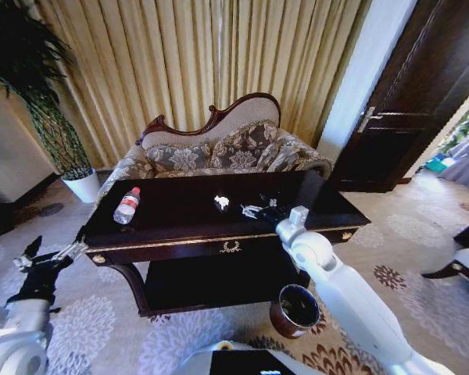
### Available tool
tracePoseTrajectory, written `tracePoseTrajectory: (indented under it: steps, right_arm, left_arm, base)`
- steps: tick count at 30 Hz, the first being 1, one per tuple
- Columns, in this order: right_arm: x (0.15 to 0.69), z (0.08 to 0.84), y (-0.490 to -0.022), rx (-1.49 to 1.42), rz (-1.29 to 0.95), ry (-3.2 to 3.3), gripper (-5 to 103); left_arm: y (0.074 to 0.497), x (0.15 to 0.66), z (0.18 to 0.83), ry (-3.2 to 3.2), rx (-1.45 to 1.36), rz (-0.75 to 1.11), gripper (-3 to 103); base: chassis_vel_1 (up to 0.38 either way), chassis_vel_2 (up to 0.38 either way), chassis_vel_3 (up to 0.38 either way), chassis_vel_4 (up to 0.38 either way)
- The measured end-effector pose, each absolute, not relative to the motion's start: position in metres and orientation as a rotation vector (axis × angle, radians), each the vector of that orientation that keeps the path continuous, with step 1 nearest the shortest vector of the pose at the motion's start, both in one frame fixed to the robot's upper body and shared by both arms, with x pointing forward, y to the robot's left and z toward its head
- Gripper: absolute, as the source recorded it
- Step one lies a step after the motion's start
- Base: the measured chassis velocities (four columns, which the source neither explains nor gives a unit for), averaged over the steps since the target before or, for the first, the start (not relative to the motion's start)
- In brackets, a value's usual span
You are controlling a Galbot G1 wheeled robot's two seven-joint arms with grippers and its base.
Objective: Move to the front of the table and place the trash on the table into the trash bin.
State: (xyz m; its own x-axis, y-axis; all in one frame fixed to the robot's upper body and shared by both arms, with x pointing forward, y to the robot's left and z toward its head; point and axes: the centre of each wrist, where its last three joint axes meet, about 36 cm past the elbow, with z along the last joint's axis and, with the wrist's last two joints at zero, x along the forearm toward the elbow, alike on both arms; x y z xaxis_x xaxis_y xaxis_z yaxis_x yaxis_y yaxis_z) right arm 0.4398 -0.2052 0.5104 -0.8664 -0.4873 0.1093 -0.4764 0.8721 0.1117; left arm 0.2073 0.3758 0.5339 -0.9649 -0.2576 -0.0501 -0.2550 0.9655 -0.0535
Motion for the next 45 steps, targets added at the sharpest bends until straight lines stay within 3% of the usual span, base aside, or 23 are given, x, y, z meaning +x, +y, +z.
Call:
tracePoseTrajectory:
  steps: [45]
  right_arm:
    - [0.486, 0.506, -0.142, 0.78, -0.045, -2.78, 100]
  left_arm:
    - [0.373, 0.207, 0.531, 3.056, -0.431, -0.071, 100]
  base:
    - [0.0, 0.0, 0.0, 0.0]
